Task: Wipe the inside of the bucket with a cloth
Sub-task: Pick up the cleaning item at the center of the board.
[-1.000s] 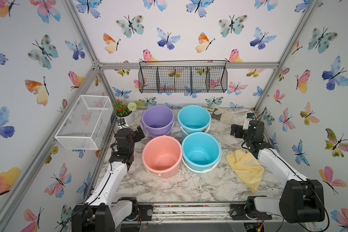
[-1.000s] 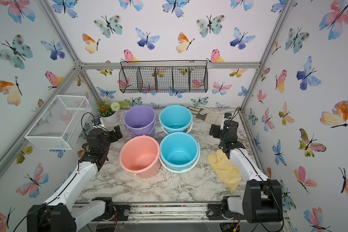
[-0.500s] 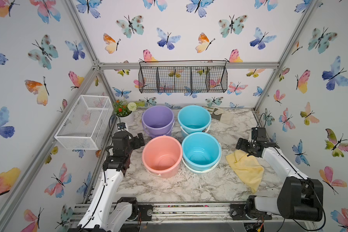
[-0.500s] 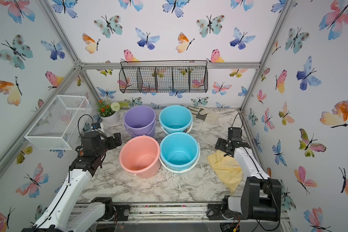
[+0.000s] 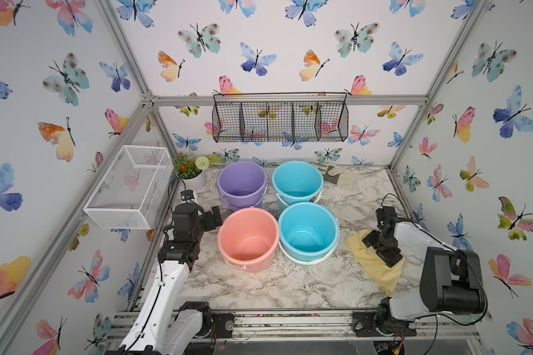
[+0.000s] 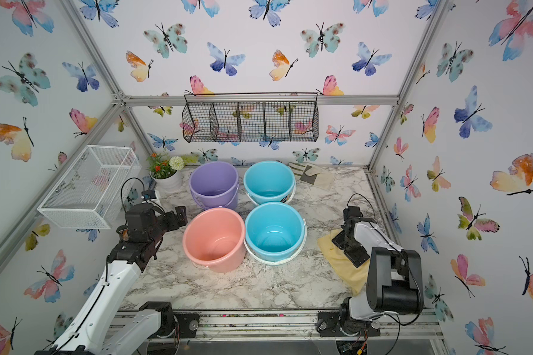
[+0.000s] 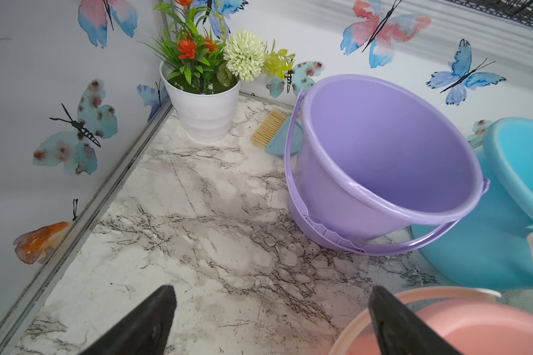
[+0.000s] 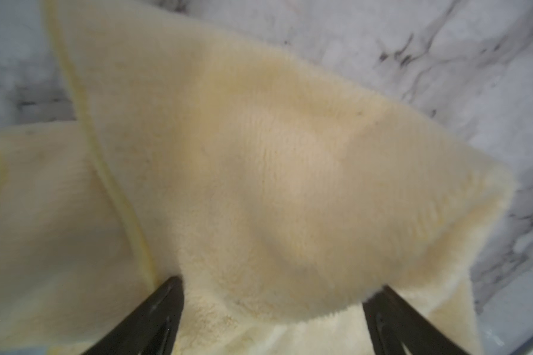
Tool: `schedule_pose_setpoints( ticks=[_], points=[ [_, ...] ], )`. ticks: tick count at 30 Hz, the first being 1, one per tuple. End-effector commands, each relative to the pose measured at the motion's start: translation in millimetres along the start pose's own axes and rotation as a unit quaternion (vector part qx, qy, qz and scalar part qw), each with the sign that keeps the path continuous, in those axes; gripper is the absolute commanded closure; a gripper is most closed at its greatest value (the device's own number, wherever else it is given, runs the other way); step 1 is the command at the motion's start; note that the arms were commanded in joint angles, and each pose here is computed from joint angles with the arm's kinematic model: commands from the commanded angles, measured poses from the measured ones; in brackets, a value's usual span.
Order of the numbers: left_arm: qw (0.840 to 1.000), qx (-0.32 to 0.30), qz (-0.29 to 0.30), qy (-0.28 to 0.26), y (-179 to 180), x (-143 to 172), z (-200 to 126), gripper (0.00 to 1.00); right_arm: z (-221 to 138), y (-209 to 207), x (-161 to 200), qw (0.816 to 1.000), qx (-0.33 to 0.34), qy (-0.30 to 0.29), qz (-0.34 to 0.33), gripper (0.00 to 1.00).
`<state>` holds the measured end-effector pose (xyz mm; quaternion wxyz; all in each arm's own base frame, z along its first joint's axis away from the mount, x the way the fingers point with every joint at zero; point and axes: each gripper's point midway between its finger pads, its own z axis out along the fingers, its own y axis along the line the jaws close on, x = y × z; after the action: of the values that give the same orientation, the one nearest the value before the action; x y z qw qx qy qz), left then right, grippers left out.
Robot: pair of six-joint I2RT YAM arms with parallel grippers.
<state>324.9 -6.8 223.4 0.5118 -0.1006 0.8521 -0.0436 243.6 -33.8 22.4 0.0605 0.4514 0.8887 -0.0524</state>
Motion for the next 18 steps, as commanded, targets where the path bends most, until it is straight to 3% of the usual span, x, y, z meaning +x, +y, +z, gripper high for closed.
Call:
schedule_pose_setpoints(
  ticks=[1,5,7,15,18],
  points=[
    [1.0,0.004,0.008,-0.007,-2.7,-6.5,-2.6,0.02,11.8,-4.4,13.9,0.999,0.01,0.033,0.042,0.09],
    [1.0,0.003,0.01,-0.009,-2.3,-7.5,-2.6,0.02,24.0,-11.4,20.0,0.998,0.027,0.041,0.043,0.12],
    [1.0,0.003,0.009,-0.01,-2.5,-7.7,-2.6,0.02,29.5,-13.7,23.1,0.998,0.029,0.042,0.042,0.19],
    [1.0,0.012,0.008,0.0,-5.9,-5.7,-1.1,0.02,35.8,-14.2,26.3,0.998,0.021,0.042,0.041,0.64],
    [0.999,0.034,0.007,0.009,-14.1,-5.2,-1.3,0.02,29.1,-12.3,21.1,0.999,0.018,0.034,0.034,0.76]
  ],
)
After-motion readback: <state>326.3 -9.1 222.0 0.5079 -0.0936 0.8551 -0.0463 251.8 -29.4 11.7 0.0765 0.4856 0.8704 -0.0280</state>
